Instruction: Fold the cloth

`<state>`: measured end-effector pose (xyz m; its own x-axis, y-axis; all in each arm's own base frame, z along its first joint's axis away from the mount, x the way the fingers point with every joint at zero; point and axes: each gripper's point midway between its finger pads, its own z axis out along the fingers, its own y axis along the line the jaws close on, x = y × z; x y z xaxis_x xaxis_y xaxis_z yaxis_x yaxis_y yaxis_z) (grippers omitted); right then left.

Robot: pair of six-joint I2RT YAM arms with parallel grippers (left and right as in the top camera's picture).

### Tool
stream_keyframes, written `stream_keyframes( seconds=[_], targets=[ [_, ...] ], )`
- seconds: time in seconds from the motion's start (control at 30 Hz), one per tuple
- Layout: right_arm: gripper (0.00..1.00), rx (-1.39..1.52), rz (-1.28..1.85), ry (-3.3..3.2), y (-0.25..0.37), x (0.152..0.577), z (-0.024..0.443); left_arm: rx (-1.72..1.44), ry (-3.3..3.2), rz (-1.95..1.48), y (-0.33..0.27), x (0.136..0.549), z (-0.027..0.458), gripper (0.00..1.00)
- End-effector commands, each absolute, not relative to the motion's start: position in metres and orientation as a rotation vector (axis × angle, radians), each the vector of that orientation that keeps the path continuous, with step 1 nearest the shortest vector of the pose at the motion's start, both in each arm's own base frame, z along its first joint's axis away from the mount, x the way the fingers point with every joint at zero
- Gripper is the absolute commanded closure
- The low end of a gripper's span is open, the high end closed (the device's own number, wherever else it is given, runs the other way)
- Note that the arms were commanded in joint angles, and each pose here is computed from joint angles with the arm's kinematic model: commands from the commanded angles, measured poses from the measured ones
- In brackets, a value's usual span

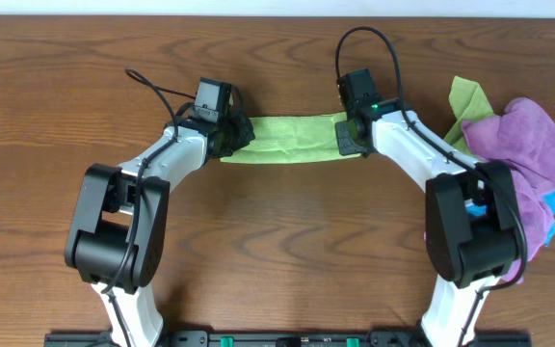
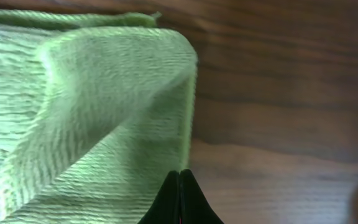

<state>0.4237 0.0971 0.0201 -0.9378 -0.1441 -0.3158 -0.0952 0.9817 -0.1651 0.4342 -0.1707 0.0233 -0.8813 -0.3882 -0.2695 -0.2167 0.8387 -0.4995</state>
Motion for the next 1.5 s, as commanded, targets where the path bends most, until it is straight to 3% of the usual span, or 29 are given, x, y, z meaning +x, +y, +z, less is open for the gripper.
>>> stream_keyframes(
  seconds=[0.0, 0.1, 0.27, 0.73, 1.47],
  targets=[
    [0.99, -0.096, -0.238, 2.752, 0.094, 0.429, 0.04, -0.46, 2.642, -0.65, -0.17, 0.441, 0.025, 0.94],
    [0.99, -0.074, -0.135, 2.738, 0.105, 0.425, 0.061, -0.46, 2.642, -0.651, -0.17, 0.441, 0.025, 0.94],
    [0.99, -0.166, 0.201, 2.49, 0.158, 0.462, 0.116, -0.46, 2.642, -0.651, -0.17, 0.441, 0.025, 0.94],
    [0.99, -0.207, 0.257, 2.498, 0.2, 0.499, 0.053, -0.461, 2.643, -0.651, -0.17, 0.44, 0.025, 0.94],
    [0.99, -0.192, -0.104, 2.681, 0.148, 0.468, 0.027, -0.46, 2.642, -0.65, -0.17, 0.441, 0.025, 0.94]
  ],
)
